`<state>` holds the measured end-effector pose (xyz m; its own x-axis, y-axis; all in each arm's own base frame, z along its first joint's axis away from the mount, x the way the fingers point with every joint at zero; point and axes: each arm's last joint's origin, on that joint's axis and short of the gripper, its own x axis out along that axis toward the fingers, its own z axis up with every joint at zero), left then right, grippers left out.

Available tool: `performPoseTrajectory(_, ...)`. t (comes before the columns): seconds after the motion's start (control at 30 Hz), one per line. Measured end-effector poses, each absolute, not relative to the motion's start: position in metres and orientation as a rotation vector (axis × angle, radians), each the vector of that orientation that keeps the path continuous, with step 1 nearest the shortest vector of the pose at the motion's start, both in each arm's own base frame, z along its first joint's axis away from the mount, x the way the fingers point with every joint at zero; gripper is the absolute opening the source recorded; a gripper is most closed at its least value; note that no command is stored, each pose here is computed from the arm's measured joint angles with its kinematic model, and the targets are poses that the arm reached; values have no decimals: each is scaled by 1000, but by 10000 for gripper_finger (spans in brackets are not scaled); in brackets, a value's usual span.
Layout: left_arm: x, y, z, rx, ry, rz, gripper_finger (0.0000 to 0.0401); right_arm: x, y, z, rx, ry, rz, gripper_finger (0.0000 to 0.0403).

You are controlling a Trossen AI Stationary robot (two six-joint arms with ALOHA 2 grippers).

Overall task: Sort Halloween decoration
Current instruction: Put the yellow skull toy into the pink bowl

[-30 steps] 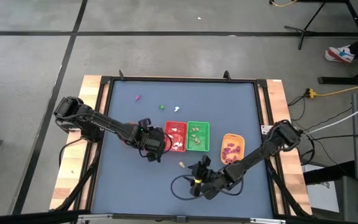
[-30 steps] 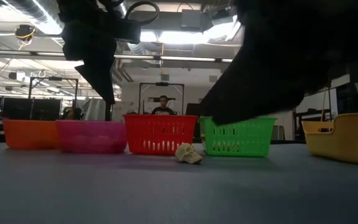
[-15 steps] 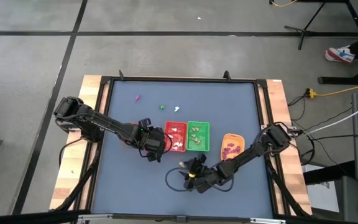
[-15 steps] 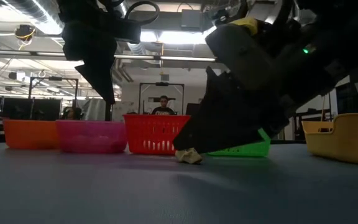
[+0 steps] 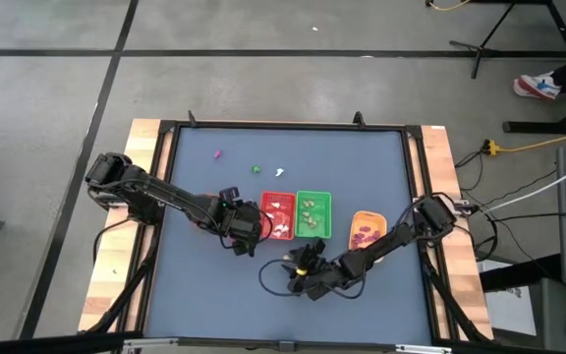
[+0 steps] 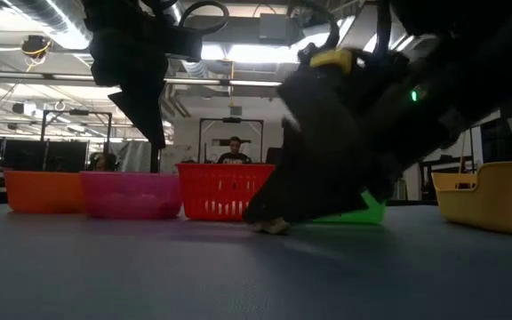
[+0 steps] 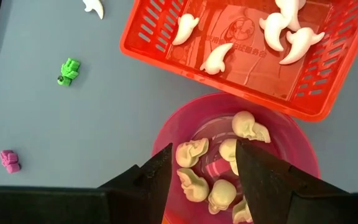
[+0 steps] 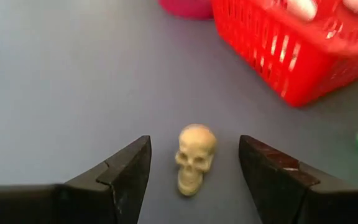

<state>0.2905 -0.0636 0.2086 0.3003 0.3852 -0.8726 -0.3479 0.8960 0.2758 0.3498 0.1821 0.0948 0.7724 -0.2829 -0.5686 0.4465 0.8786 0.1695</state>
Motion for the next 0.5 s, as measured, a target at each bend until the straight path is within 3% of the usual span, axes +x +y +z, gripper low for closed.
performPoseTrajectory(0.3,290,-64,209,37,1168,486,159,353,179,85,305,566,-415,239)
performPoseTrajectory(0.5,290,-64,209,39,1169,484,159,352,179,84,296,567,-428,186)
